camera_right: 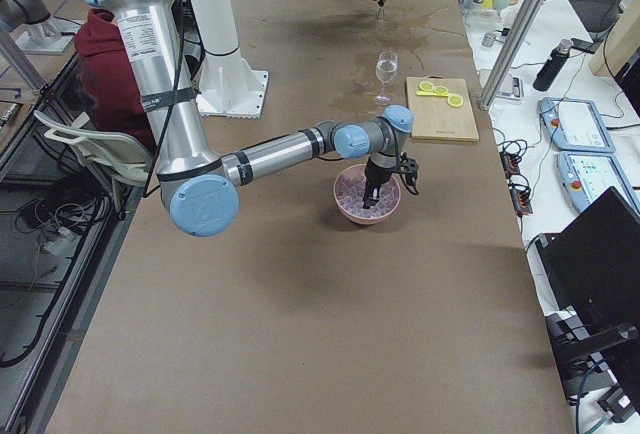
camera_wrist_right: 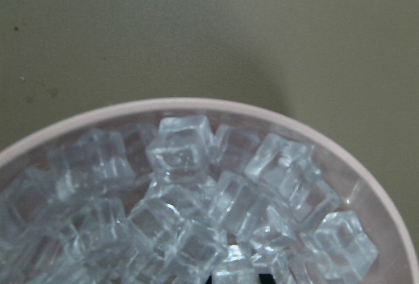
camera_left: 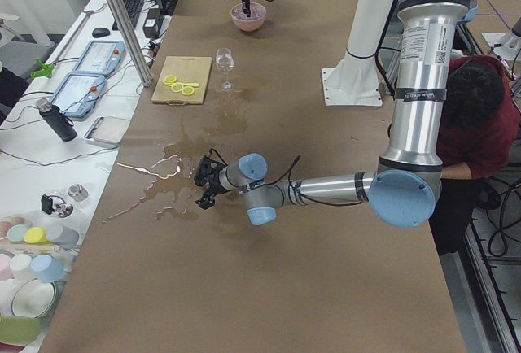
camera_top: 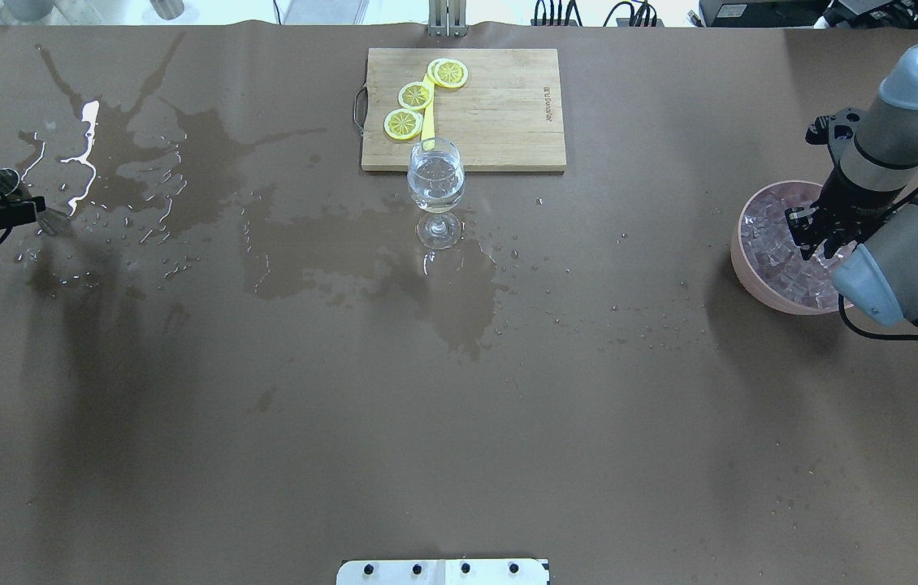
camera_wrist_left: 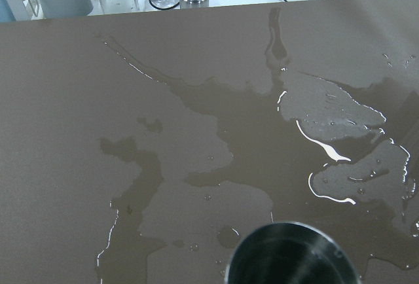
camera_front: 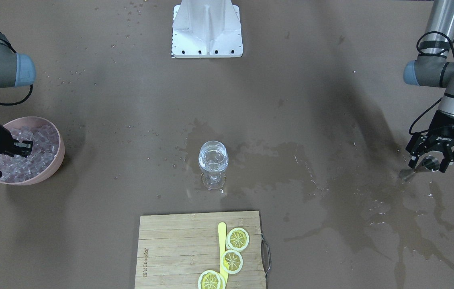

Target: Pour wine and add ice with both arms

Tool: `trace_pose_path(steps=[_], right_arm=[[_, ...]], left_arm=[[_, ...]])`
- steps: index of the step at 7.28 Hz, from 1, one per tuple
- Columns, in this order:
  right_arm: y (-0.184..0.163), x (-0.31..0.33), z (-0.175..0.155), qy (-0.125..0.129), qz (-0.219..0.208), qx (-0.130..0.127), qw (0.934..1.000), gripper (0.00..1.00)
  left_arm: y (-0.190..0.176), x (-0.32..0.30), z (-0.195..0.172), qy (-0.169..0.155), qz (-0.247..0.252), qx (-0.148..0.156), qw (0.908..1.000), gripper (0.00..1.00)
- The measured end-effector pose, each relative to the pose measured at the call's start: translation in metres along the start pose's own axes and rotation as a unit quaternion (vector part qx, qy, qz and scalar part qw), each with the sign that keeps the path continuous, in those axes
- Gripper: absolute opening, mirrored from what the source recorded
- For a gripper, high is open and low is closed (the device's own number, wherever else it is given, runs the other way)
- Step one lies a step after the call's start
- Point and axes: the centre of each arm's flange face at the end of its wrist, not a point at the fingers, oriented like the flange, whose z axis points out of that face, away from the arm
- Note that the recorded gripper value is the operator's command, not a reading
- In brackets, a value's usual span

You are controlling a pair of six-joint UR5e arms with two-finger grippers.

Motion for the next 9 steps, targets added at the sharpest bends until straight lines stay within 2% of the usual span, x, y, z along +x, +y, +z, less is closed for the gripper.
trace_pose_path(steps=[2,3,5,9], right_arm=[[0.000,0.000,0.000,0.001,0.000,0.001,1.0000,0.27],[0.000,0.000,0.000,0.001,0.001,0.001,1.0000,0.27],[0.000,-0.001,-0.001,0.001,0.003,0.002,1.0000,0.26],[0.000,-0.007,-0.019,-0.014,0.013,0.012,0.9998,0.25]], left_arm=[[0.001,0.001,0.001,0.000,0.001,0.002,1.0000,0.97],[0.001,0.002,0.001,-0.001,0.002,0.003,1.0000,0.92],[0.003,0.003,0.003,-0.005,0.004,0.008,1.0000,0.90],[0.008,0.009,0.004,0.003,0.009,0.013,0.9999,0.90]])
